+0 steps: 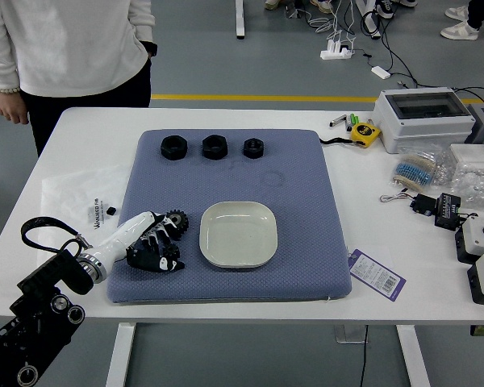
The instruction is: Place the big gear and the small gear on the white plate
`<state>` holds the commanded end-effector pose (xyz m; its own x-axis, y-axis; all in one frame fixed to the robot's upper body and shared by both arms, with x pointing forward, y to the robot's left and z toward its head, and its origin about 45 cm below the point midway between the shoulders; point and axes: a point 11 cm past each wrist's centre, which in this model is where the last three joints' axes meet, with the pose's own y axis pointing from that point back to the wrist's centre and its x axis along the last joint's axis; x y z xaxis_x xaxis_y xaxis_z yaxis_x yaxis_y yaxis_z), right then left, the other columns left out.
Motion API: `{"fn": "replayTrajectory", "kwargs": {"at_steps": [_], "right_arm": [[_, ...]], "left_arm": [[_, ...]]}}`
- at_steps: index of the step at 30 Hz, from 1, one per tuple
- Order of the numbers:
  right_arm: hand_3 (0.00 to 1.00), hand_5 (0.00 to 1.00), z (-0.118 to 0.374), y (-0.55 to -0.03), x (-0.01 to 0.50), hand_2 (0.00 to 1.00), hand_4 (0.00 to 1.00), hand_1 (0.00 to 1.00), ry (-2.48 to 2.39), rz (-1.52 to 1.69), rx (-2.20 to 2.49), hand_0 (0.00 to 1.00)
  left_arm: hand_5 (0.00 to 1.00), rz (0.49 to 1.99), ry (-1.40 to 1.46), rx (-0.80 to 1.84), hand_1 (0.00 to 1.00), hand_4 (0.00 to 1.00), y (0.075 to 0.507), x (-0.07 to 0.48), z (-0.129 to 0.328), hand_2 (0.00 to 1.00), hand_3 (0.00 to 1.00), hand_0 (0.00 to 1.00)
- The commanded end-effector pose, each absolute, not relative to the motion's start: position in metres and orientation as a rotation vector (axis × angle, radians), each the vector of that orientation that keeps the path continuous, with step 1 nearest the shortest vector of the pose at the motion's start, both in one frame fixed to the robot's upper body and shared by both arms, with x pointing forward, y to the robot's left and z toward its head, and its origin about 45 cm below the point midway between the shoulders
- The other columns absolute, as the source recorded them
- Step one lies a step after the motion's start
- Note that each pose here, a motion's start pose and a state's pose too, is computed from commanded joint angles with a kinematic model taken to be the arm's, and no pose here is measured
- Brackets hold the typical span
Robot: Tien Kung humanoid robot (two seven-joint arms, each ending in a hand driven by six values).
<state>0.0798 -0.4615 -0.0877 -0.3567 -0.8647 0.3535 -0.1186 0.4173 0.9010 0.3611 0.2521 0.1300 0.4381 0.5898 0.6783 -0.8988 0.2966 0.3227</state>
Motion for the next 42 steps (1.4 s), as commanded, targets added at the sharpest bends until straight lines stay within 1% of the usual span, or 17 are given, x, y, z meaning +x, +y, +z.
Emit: {"fn": "replayTrajectory", "kwargs": {"at_steps": [1,6,7,12,13,18,19,24,25,30,31,36,37,42], "right_arm": [[0.612,0.707,-0.088,-0.461,0.079,0.741,0.863,0.651,-1.759,-1.026,0.853,0.652],[0.612,0.707,-0.088,-0.461,0.077,0.741,0.863,0.651,-1.756,-1.027,0.85,0.652],[0.612,0.706,-0.088,-0.461,0.077,0.741,0.862,0.651,-1.755,-1.027,0.85,0.652],[0.612,0.706,-0.089,-0.461,0.076,0.741,0.862,0.651,-1.754,-1.028,0.847,0.652],[0.61,0.706,-0.089,-0.461,0.076,0.741,0.861,0.651,-1.754,-1.028,0.847,0.652],[0.61,0.706,-0.089,-0.461,0.075,0.741,0.861,0.651,-1.752,-1.027,0.845,0.652],[0.61,0.707,-0.089,-0.461,0.075,0.742,0.86,0.652,-1.752,-1.027,0.845,0.652],[0.61,0.707,-0.089,-0.461,0.074,0.742,0.86,0.652,-1.754,-1.029,0.843,0.652],[0.609,0.706,-0.089,-0.461,0.074,0.742,0.859,0.651,-1.755,-1.029,0.843,0.652],[0.609,0.706,-0.089,-0.461,0.074,0.742,0.859,0.651,-1.757,-1.032,0.843,0.652],[0.61,0.704,-0.089,-0.461,0.074,0.743,0.859,0.651,-1.758,-1.032,0.843,0.652],[0.61,0.704,-0.089,-0.461,0.075,0.743,0.859,0.651,-1.76,-1.033,0.845,0.652],[0.609,0.703,-0.089,-0.461,0.075,0.741,0.859,0.651,-1.761,-1.033,0.845,0.652],[0.609,0.703,-0.088,-0.462,0.076,0.741,0.859,0.651,-1.763,-1.032,0.847,0.652]], "left_arm": [[0.052,1.042,-0.478,0.749,0.289,0.884,0.252,0.361,0.129,0.392,0.518,0.286],[0.052,1.049,-0.457,0.738,0.289,0.884,0.251,0.36,0.126,0.392,0.518,0.286],[0.002,1.05,-0.455,0.738,0.257,0.878,0.251,0.36,0.126,0.365,0.499,0.272],[0.002,1.058,-0.437,0.731,0.257,0.878,0.252,0.36,0.125,0.365,0.499,0.272],[0.002,1.058,-0.435,0.731,0.255,0.842,0.253,0.36,0.124,0.374,0.524,0.266],[0.002,1.057,-0.425,0.734,0.255,0.842,0.253,0.359,0.123,0.374,0.524,0.266],[0.002,1.057,-0.424,0.735,0.264,0.786,0.254,0.359,0.123,0.391,0.537,0.271],[0.002,1.049,-0.422,0.737,0.264,0.786,0.254,0.358,0.125,0.391,0.537,0.271],[0.002,1.049,-0.422,0.736,0.269,0.765,0.254,0.358,0.125,0.39,0.548,0.271],[0.002,1.047,-0.405,0.738,0.269,0.765,0.255,0.358,0.125,0.39,0.548,0.271],[0.002,1.045,-0.404,0.739,0.257,0.793,0.255,0.358,0.126,0.377,0.543,0.26],[0.002,1.04,-0.405,0.739,0.257,0.793,0.255,0.359,0.129,0.377,0.543,0.26],[0.002,1.04,-0.408,0.737,0.19,0.8,0.255,0.36,0.131,0.331,0.499,0.239],[0.002,1.051,-0.423,0.725,0.19,0.8,0.257,0.362,0.14,0.331,0.499,0.239]]}}
